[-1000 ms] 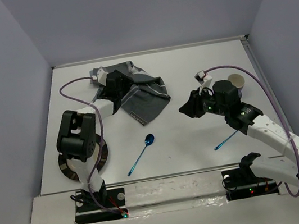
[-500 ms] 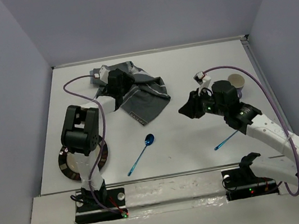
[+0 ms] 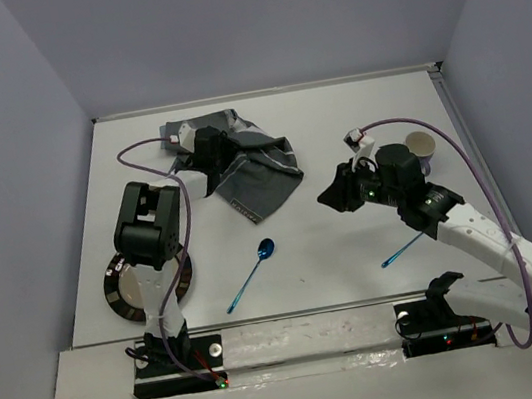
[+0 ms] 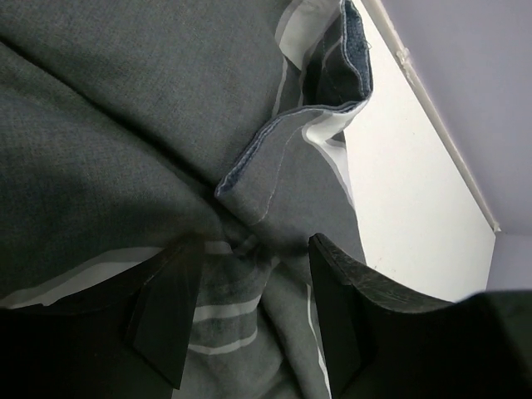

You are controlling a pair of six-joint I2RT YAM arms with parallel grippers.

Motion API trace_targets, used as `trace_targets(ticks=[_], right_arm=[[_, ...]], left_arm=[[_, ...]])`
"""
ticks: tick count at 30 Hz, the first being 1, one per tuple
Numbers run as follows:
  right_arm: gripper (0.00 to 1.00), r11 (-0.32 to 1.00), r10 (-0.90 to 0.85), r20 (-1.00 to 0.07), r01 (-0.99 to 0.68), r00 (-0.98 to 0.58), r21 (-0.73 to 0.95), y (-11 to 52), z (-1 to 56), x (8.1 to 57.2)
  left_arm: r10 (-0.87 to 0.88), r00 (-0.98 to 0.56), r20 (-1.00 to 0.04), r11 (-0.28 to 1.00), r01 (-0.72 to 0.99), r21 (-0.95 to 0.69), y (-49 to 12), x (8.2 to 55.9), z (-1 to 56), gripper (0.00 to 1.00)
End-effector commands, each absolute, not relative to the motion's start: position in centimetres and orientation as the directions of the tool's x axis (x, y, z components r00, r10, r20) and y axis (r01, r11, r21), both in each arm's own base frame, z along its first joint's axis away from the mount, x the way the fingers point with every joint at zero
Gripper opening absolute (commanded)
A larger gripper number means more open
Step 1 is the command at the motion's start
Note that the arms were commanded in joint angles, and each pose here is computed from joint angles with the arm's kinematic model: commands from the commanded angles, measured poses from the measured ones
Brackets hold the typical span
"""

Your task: Set the dinner table for one person

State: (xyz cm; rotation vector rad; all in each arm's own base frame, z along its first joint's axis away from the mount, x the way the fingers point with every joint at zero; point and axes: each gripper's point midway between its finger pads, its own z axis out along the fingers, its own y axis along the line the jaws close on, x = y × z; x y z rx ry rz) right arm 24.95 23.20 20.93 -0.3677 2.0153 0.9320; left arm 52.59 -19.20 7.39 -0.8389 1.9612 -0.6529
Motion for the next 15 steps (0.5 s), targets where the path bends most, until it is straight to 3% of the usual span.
trace_targets(ticks=[1, 7, 13, 15], right_arm=[[0.3, 0.656, 0.096, -0.819, -0.583, -0.565, 0.479, 23.7, 21.6, 25.3], [0.3, 0.658, 0.091, -0.819, -0.584, -0.566, 0.476, 23.8, 21.4, 25.4], [0.3, 0.659, 0.082, -0.818, -0.585, -0.57, 0.473, 23.9, 21.1, 25.7], [0.3, 0.656, 0.08, -0.817, -0.587, -0.572, 0.475, 24.1, 21.1, 25.7]], left_arm=[[-0.804, -0.315, -0.504, 0.582, -0.247, -0.775, -19.4, 55.1, 10.8, 0.63], [-0.808, -0.306, -0.503, 0.576, -0.239, -0.781, -19.4, 55.5, 11.3, 0.57], [-0.808, -0.294, -0.511, 0.579, -0.232, -0.782, -18.7, 55.0, 12.3, 0.66], [-0.809, -0.294, -0.509, 0.578, -0.235, -0.782, -18.4, 55.0, 12.3, 0.64]])
